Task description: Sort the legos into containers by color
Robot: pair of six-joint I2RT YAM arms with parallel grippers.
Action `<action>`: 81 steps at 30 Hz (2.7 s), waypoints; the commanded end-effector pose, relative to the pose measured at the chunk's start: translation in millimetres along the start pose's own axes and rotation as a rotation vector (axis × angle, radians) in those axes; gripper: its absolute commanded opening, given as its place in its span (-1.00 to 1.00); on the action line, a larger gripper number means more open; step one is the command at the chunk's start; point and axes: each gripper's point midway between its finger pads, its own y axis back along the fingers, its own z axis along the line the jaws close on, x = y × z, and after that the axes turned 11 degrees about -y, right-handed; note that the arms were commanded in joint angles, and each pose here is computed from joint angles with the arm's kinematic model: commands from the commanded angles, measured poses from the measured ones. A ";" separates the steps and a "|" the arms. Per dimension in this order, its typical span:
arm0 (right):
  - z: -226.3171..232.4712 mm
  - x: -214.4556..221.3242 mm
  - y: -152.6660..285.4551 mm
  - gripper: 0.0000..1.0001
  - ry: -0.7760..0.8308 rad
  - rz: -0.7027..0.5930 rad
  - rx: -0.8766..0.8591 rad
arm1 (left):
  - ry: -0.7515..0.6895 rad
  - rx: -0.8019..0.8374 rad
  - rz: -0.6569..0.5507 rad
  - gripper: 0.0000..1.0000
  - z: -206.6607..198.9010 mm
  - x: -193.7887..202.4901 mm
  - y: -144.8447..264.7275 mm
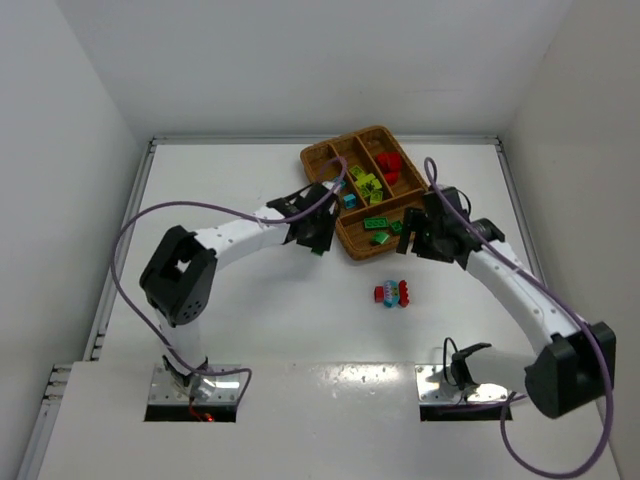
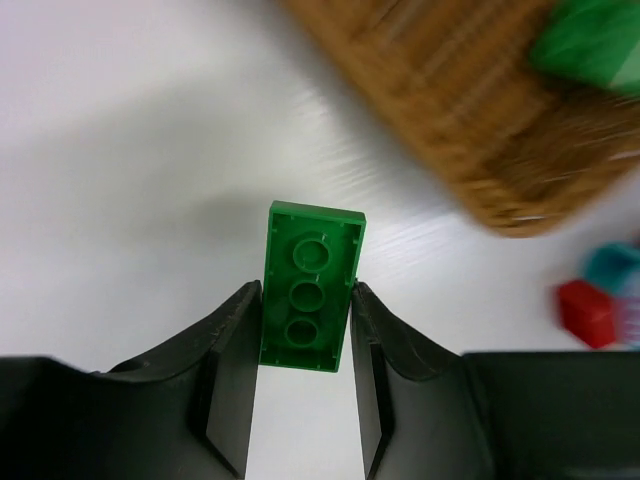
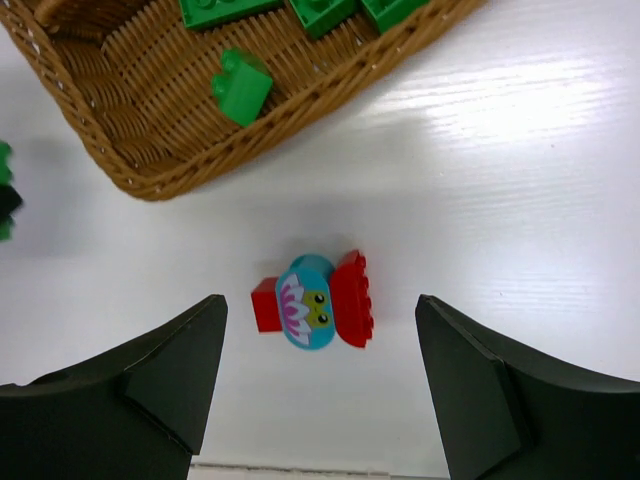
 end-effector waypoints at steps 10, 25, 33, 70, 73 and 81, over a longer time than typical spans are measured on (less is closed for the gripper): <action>-32.0 47.8 24.8 0.54 -0.051 0.039 -0.006 | 0.010 0.262 -0.153 -1.00 -84.3 -113.6 -15.2; -14.1 84.6 -25.0 0.52 -0.093 0.183 -0.086 | -0.007 0.328 -0.191 0.68 -90.7 -124.9 26.5; 24.6 118.3 -59.4 0.62 -0.048 0.341 -0.299 | 0.047 0.282 -0.246 0.73 -49.3 -109.9 92.6; 64.0 143.2 -79.8 0.48 0.458 0.288 -0.099 | 0.327 0.048 -0.116 0.73 64.5 0.4 62.8; 66.1 147.1 -78.1 0.33 0.475 0.299 -0.113 | 0.281 0.303 -0.097 0.73 34.7 5.0 59.5; 72.7 128.2 -52.4 -0.02 0.482 0.190 -0.207 | 0.271 0.822 -0.029 0.73 -17.8 33.0 75.8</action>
